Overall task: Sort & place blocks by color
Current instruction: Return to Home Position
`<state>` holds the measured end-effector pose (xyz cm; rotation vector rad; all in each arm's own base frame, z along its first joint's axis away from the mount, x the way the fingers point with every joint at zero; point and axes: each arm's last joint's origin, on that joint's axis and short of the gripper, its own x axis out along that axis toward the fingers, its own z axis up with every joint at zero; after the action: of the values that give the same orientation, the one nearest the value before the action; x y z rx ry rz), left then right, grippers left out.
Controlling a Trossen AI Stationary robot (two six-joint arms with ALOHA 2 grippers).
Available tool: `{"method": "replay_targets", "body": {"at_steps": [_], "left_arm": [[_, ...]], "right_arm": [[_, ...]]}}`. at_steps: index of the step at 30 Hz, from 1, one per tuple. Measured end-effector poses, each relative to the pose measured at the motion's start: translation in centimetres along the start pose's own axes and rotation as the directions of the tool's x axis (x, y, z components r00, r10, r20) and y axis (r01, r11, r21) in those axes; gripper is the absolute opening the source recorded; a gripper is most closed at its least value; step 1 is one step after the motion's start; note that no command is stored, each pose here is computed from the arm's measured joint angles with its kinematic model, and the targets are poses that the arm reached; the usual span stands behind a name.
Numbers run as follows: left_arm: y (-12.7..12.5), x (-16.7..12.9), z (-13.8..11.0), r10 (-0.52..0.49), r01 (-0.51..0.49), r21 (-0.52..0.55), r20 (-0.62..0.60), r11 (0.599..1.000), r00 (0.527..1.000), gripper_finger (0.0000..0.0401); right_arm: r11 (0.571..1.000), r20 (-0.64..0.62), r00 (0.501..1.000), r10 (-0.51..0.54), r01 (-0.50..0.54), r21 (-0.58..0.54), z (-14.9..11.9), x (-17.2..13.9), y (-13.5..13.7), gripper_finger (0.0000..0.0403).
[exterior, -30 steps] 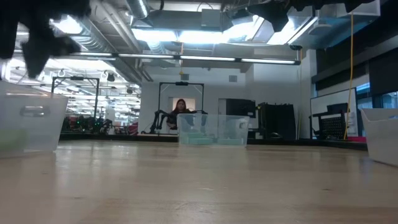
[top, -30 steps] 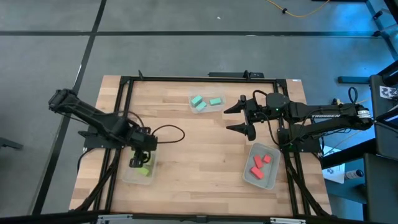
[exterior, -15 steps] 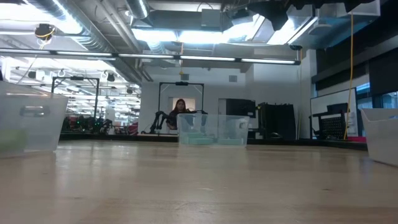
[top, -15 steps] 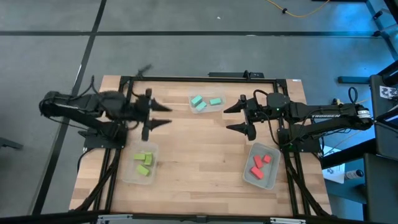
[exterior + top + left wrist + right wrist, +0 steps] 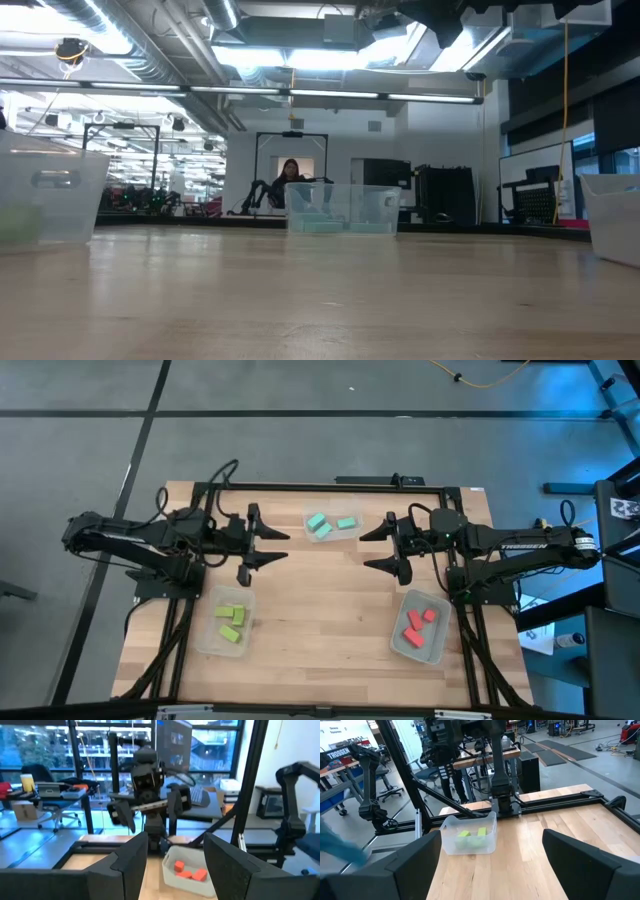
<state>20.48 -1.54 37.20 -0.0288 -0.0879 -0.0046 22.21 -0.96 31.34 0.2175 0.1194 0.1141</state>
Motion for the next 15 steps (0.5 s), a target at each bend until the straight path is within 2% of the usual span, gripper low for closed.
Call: {"method": "replay_targets", "body": {"at_steps": [15], "left_arm": [[0.04,0.06,-0.11,0.007,-0.007,0.003,-0.013,1.0,1.0,0.0183]], "right_arm": [[1.0,-0.001,1.0,0.001,-0.001,-0.002,-0.01,0.0,0.0,0.0351]]}}
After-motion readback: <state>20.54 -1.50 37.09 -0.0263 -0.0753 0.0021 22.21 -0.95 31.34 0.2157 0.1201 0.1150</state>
